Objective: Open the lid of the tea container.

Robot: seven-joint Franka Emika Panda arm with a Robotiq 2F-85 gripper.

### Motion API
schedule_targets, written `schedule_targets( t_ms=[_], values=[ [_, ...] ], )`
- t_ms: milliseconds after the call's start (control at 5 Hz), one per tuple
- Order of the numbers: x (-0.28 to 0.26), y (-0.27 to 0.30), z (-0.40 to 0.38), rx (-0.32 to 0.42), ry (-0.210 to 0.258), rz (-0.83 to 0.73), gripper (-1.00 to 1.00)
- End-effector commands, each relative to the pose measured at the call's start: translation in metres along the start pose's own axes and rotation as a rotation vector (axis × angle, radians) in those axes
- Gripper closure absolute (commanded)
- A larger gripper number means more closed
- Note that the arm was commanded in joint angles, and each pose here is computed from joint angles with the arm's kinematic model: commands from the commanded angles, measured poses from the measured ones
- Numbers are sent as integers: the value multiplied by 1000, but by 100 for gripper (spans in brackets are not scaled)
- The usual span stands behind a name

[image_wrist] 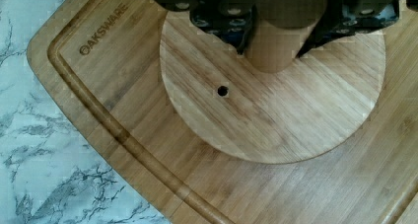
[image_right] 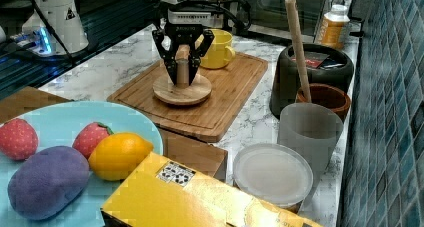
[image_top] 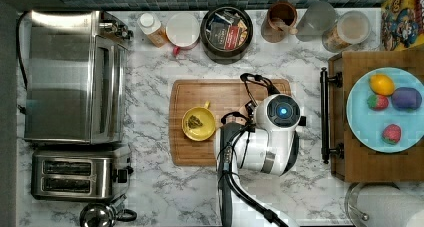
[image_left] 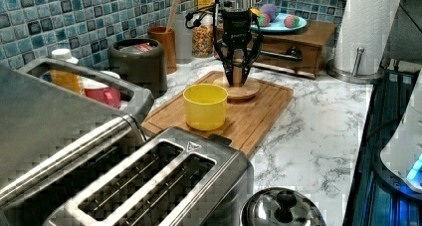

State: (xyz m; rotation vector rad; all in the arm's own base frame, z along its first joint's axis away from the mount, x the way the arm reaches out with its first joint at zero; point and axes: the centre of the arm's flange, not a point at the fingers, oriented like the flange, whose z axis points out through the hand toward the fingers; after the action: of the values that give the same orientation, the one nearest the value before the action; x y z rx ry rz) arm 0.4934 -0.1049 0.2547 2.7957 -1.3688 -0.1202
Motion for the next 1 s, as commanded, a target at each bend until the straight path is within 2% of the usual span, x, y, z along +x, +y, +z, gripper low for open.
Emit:
schedule_targets(
  t_ms=[200,400,800,1000],
  values=[
    [-23,-51,-103,105,184,-188,100],
    [-41,-70,-168,222,268,-289,100],
    [-68,-96,-267,280,329,-440,100],
    [-68,-98,-314,283,316,-387,100]
  ],
)
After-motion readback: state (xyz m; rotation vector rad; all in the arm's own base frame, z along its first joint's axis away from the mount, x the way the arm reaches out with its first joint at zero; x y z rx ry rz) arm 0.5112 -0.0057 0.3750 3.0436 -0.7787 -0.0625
